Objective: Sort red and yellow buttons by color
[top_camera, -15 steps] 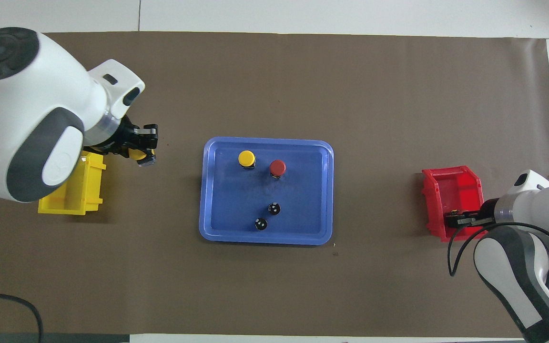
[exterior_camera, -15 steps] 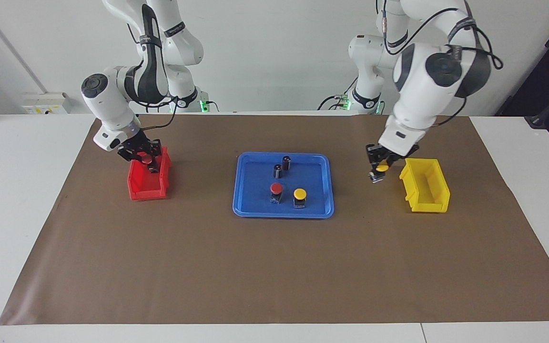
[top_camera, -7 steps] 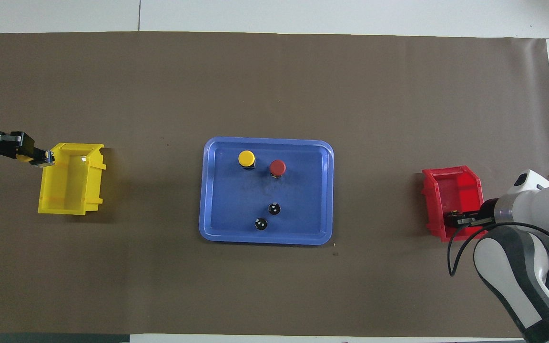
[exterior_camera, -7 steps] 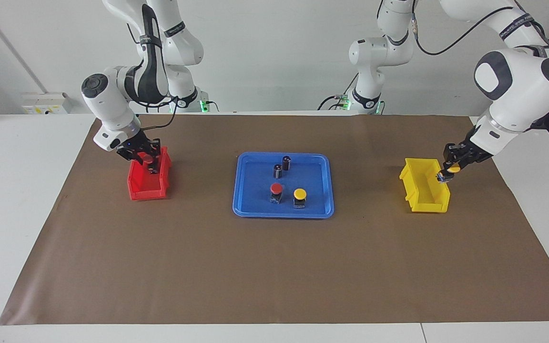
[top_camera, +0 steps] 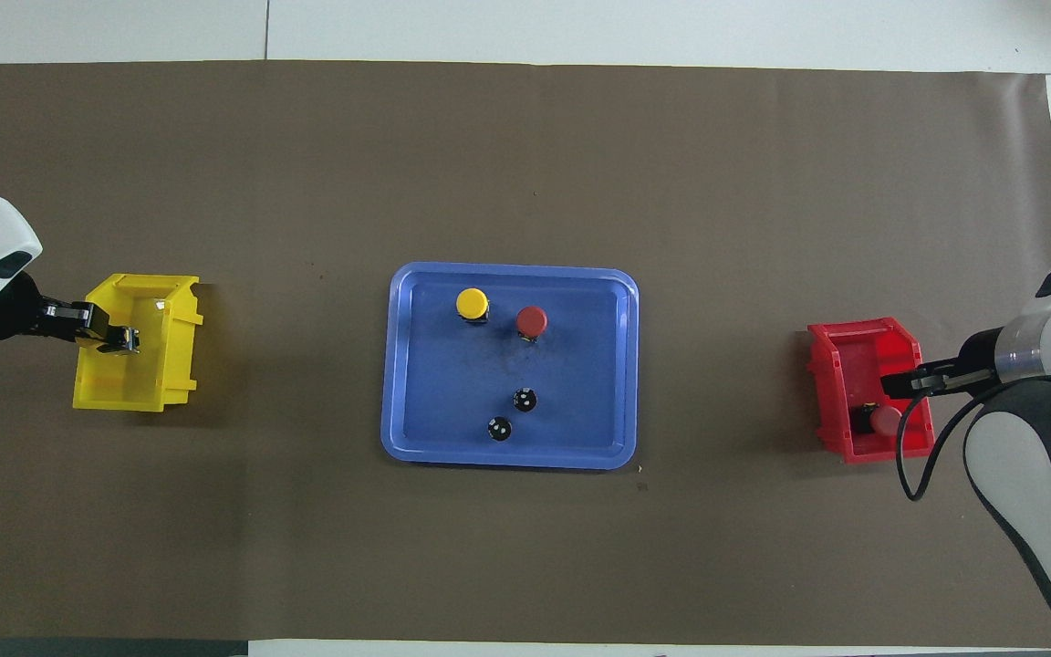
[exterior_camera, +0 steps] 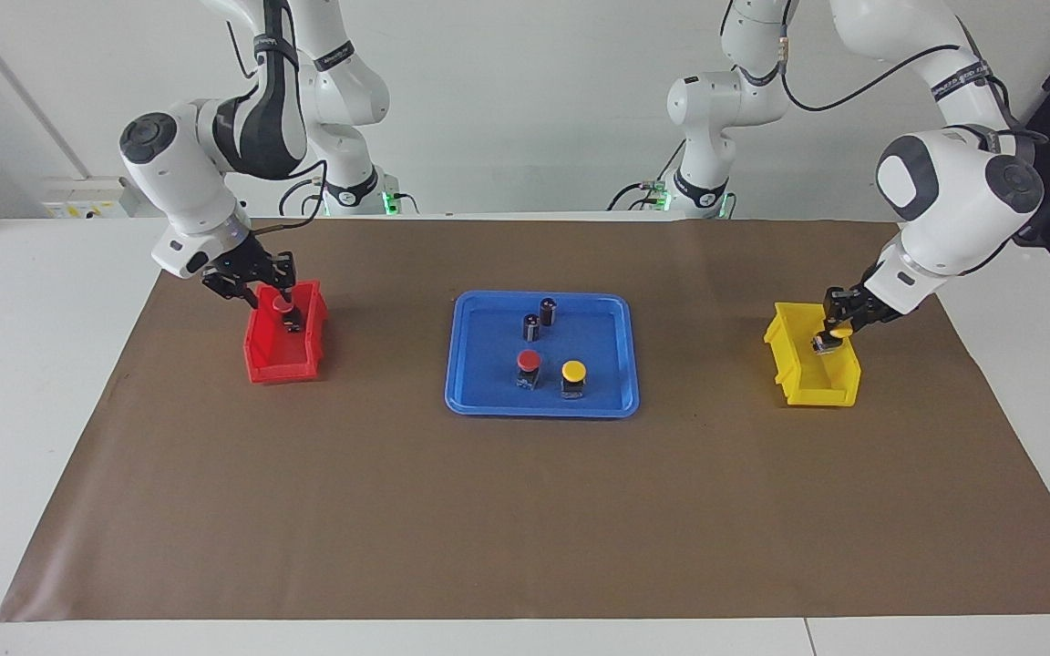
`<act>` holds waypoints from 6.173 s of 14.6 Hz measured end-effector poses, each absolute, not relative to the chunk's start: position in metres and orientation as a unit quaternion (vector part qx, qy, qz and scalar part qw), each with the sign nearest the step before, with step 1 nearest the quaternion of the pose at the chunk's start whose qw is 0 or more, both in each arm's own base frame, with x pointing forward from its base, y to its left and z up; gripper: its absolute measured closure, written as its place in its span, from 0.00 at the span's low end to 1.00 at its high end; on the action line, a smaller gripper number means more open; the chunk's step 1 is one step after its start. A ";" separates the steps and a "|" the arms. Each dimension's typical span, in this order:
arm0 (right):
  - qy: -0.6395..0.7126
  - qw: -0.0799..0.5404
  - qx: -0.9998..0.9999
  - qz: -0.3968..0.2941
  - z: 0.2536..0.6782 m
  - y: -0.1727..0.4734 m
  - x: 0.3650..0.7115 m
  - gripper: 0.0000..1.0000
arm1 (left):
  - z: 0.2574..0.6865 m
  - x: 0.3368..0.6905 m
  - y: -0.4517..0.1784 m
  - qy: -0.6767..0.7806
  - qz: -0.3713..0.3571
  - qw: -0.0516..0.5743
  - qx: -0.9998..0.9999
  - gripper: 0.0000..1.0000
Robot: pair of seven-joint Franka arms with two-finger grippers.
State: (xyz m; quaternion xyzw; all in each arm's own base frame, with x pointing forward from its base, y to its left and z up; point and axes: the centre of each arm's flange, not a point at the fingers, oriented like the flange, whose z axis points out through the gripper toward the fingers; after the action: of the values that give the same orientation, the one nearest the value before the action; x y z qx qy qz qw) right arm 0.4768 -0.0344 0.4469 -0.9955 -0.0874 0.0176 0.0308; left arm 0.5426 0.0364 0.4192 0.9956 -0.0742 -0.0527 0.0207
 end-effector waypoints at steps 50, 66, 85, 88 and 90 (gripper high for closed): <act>0.015 0.016 -1.000 -0.020 0.473 0.258 0.570 0.59 | 0.481 0.534 -0.234 0.019 -0.006 0.032 0.999 0.09; -0.106 0.005 -0.994 0.000 0.421 -0.017 0.508 0.59 | 0.384 0.558 -0.390 -0.018 -0.016 0.014 1.000 0.09; -0.132 0.003 -0.991 -0.004 0.358 -0.037 0.481 0.59 | 0.367 0.547 -0.401 0.038 -0.026 0.027 0.999 0.61; -0.131 0.002 -0.991 -0.008 0.355 -0.037 0.479 0.59 | 0.380 0.547 -0.404 0.043 -0.040 0.033 0.998 0.61; -0.131 0.001 -0.991 -0.012 0.349 -0.037 0.477 0.59 | 0.392 0.546 -0.400 0.044 -0.053 0.025 0.997 0.61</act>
State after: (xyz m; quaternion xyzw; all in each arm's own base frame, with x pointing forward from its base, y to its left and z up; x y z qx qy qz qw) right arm 0.4768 -0.0373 0.3494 -0.9913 -0.1313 -0.0119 0.0012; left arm 0.5460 -0.3999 0.3922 0.9973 0.0442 -0.0531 0.0247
